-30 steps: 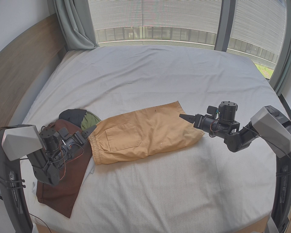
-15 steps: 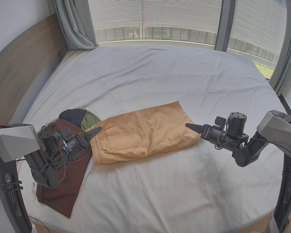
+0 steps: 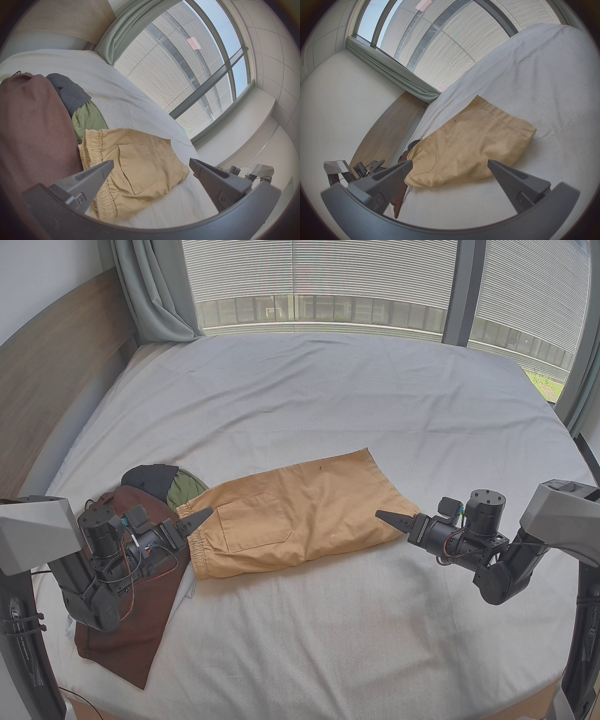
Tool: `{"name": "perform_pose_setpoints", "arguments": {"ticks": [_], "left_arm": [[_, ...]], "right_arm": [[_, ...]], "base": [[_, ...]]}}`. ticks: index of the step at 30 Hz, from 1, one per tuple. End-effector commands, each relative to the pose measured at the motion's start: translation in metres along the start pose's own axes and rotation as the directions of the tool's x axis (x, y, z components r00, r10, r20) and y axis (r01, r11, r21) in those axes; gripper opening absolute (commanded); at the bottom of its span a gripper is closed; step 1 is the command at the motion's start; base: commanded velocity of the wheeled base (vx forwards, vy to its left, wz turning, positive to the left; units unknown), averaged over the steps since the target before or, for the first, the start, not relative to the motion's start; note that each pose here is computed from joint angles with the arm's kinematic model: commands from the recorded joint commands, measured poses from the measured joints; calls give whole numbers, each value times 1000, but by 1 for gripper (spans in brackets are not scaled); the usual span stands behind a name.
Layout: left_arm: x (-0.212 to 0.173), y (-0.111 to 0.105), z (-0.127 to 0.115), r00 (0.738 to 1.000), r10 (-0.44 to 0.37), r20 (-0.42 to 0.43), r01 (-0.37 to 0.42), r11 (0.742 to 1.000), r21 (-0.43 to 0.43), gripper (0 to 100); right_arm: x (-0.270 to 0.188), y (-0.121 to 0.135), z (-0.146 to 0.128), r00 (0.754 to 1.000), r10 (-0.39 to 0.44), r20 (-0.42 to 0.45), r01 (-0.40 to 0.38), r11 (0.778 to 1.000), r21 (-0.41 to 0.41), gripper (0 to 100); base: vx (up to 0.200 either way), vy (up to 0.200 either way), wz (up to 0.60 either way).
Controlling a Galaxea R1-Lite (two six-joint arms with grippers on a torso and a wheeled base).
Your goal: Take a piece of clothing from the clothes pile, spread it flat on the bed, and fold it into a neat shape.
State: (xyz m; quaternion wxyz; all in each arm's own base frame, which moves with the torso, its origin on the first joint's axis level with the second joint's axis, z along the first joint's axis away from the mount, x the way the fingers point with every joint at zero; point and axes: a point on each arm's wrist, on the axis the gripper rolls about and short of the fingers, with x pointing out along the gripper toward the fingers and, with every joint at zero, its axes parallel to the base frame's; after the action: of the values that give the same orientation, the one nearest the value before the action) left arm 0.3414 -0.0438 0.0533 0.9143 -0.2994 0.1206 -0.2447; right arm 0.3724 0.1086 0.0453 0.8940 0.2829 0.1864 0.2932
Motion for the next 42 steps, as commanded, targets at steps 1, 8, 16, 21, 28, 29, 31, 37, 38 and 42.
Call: {"name": "perform_pose_setpoints", "arguments": {"ticks": [1, 8, 16, 21, 28, 29, 31, 37, 38, 42], "left_arm": [[1, 0, -4, 1000, 2, -10, -2, 1000, 2, 100], [1, 0, -4, 1000, 3, -11, -3, 1000, 6, 100], [0, 0, -4, 1000, 4, -12, -4, 1000, 6, 100], [0, 0, -5, 1000, 3, -14, -3, 1000, 4, 100], [1, 0, -4, 1000, 4, -12, -4, 1000, 4, 100], [1, 0, -4, 1000, 4, -12, -4, 1000, 4, 100], [1, 0, -4, 1000, 4, -12, -4, 1000, 4, 100], [1, 0, -3, 1000, 2, -10, -2, 1000, 5, 100], [1, 0, -3, 1000, 2, -10, -2, 1000, 5, 100], [1, 1, -4, 1000, 3, -11, -3, 1000, 5, 100]], "right_arm": [[4, -2, -7, 1000, -4, -18, 4, 1000, 6, 100], [9, -3, -14, 999, -1, -38, 1, 1000, 11, 100], [16, -13, -24, 998, -23, -55, 24, 999, 22, 100], [20, -20, -31, 997, -33, -72, 35, 999, 30, 100], [30, -31, -45, 994, -43, -97, 47, 998, 40, 100], [30, -32, -46, 994, -43, -98, 48, 998, 40, 100], [34, -37, -51, 993, -63, -97, 67, 997, 41, 100], [44, -42, -58, 993, -74, -87, 77, 996, 35, 100], [45, -42, -59, 994, -72, -87, 75, 997, 34, 100], [57, -41, -63, 996, -50, -77, 53, 998, 34, 100]], "base": [[0, 0, 0], [0, 0, 0], [0, 0, 0], [0, 0, 0], [0, 0, 0], [0, 0, 0], [0, 0, 0], [0, 0, 0], [0, 0, 0], [0, 0, 0]]}}
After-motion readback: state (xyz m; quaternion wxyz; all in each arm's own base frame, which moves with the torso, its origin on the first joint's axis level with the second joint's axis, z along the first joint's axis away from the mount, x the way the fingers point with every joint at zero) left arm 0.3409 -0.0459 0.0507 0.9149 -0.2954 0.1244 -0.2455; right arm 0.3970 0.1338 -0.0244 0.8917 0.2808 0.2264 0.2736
